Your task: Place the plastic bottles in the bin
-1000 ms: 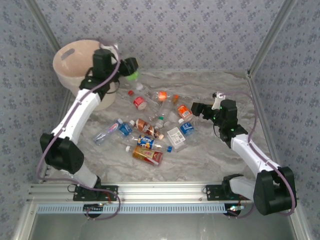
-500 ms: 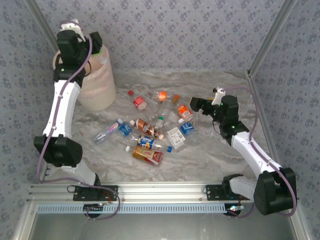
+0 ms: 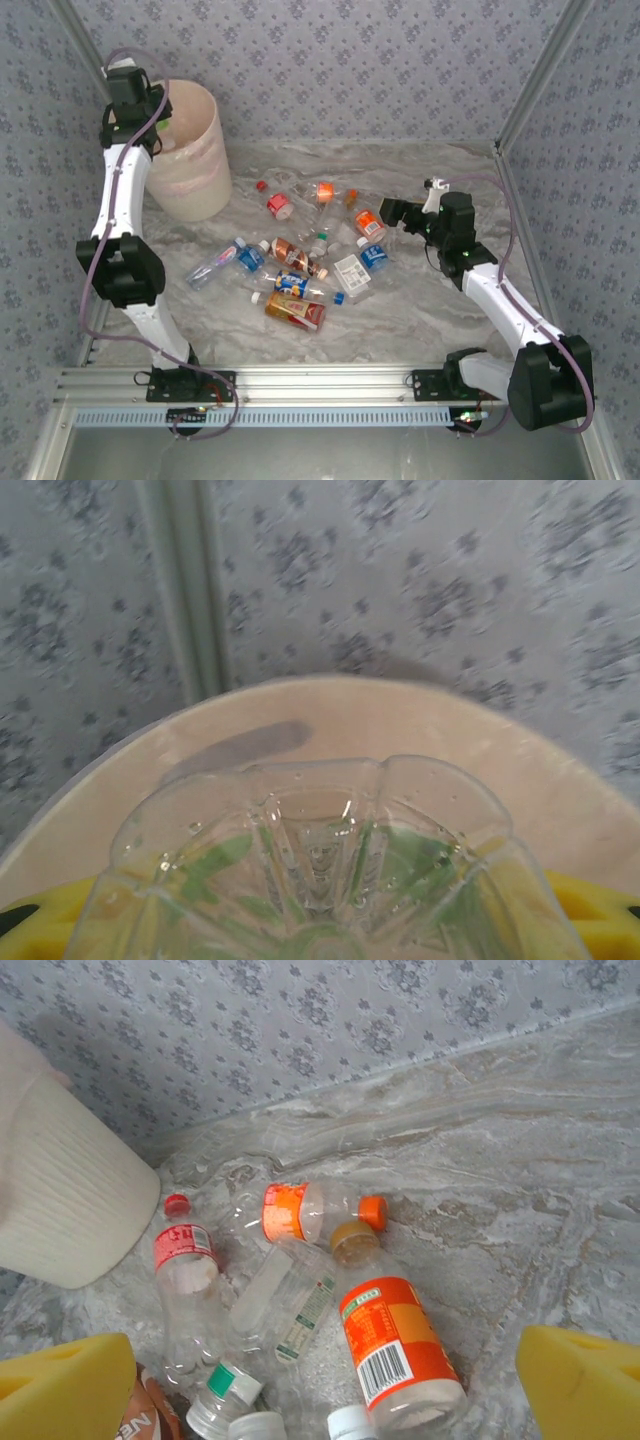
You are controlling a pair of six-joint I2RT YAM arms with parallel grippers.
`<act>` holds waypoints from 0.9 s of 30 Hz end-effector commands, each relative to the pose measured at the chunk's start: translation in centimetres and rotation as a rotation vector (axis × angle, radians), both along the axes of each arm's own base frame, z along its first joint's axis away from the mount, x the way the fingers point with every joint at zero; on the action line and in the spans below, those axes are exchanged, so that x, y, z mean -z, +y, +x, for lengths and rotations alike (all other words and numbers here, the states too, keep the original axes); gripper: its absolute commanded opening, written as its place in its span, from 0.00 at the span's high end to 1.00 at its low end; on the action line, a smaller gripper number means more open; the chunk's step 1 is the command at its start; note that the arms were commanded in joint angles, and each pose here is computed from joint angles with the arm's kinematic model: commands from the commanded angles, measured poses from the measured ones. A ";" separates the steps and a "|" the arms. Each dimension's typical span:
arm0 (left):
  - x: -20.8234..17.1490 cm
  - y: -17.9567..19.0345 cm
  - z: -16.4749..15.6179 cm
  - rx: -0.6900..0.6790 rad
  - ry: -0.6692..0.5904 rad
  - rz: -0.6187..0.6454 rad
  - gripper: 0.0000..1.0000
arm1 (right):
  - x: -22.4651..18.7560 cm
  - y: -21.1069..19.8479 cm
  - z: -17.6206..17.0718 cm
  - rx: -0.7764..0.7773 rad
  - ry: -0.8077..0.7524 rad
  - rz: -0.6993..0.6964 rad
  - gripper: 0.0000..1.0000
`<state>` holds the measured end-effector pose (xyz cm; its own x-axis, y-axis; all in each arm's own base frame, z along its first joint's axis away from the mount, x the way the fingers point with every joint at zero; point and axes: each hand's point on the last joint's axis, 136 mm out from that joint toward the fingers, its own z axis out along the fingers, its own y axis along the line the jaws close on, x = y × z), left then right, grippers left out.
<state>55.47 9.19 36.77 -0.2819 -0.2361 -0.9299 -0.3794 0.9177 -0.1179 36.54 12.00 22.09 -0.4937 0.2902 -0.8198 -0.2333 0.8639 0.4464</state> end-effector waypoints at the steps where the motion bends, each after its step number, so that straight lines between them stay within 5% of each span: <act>1: 2.1 2.4 -0.8 -0.089 0.083 0.051 0.41 | -1.1 -0.4 0.0 0.031 -0.003 -0.005 0.00; 9: 7.4 4.8 -0.7 -0.196 0.242 0.090 0.40 | -0.4 -0.9 0.0 0.055 0.013 -0.024 0.00; 13: 9.1 5.0 -0.4 -0.218 0.282 0.066 0.32 | -0.2 -0.9 0.0 0.058 0.022 -0.028 0.00; 27: 5.6 1.5 0.1 -0.051 0.211 -0.083 0.15 | 2.9 -1.8 -0.5 0.095 0.113 -0.076 0.00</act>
<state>56.38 12.33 27.26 -0.4936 -0.3047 -0.8146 -0.5120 0.8589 -0.0110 36.20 10.61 20.07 -0.5365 0.2857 -0.7941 -0.1392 0.8981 0.4172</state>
